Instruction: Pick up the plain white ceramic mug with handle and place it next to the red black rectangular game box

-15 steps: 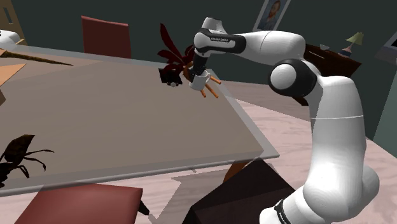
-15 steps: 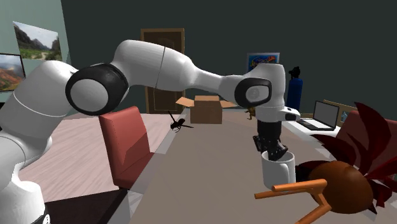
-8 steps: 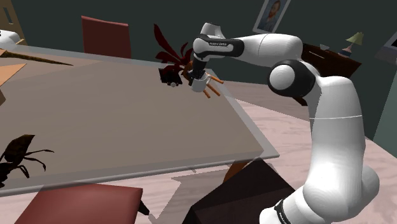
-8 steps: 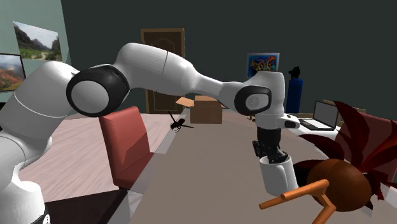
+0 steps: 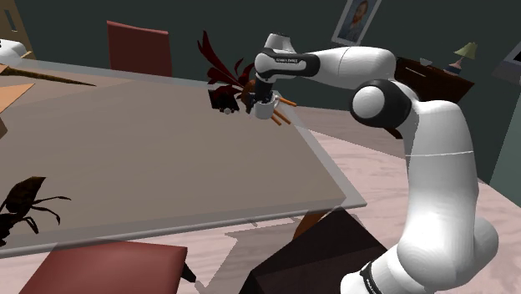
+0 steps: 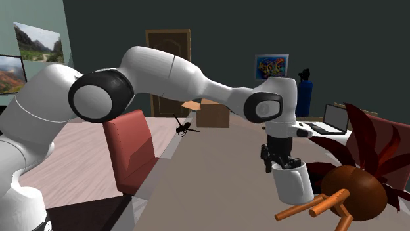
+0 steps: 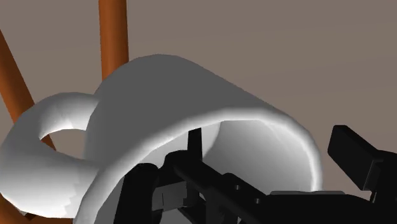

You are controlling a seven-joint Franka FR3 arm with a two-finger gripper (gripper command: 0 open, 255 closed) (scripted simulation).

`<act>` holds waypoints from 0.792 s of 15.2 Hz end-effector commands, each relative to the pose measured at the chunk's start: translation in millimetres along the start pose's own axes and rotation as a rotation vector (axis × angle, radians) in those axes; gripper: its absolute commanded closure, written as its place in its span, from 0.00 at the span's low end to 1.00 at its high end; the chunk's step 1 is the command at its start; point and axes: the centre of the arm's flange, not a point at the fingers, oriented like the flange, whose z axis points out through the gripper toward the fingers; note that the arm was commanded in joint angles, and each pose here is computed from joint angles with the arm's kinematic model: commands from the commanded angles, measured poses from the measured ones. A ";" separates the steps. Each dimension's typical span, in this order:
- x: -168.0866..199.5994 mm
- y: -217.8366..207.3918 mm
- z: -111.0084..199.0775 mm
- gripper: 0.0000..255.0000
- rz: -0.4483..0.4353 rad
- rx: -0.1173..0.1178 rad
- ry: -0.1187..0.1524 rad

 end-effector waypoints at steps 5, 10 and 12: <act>0.7 -4.1 -52.5 0.00 0.001 0.000 0.000; 0.7 -4.1 -52.5 0.00 0.001 0.000 0.000; 0.7 -4.1 -52.5 0.00 0.001 0.000 0.000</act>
